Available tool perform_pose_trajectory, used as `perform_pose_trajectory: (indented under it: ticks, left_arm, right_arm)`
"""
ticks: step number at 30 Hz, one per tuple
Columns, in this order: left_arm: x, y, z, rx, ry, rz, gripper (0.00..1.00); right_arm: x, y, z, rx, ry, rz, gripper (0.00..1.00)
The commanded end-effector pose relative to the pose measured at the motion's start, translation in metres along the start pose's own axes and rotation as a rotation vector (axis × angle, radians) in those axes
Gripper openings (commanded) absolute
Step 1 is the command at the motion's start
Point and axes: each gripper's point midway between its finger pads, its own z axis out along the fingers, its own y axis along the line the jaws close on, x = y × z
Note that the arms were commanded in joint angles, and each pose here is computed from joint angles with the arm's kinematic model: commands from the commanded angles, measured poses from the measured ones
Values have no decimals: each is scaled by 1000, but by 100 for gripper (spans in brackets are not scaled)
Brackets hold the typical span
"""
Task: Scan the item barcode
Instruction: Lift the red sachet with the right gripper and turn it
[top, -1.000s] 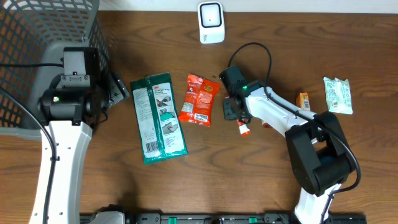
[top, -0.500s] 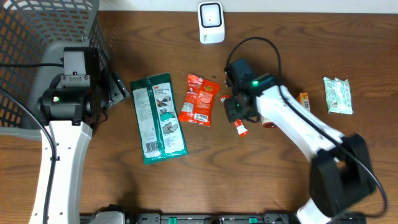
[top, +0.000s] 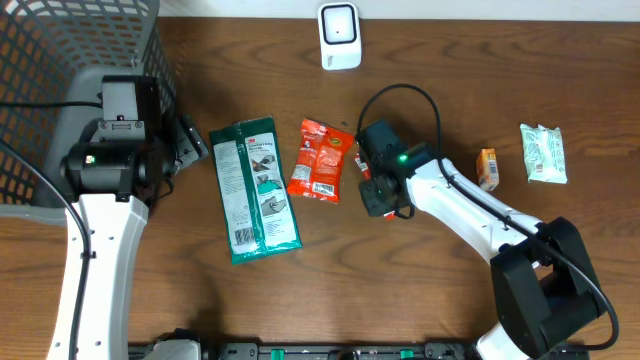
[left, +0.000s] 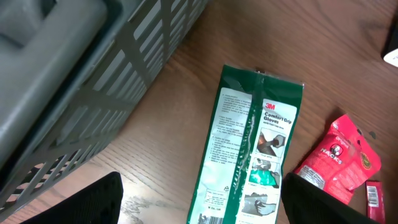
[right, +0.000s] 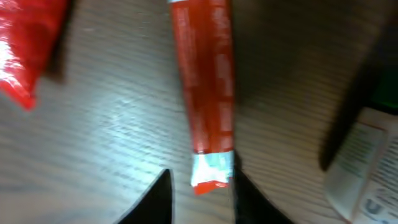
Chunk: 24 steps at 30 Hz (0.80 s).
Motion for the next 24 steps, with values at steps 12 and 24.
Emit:
perform_pose_trajectory:
  ticks: [12, 24]
  left_arm:
    - [-3, 5, 0, -26, -9, 2, 82]
    - [-3, 5, 0, -26, -9, 2, 82]
  right_arm:
    - [9, 5, 18, -3, -12, -59, 29]
    - [11, 2, 25, 12, -21, -59, 22]
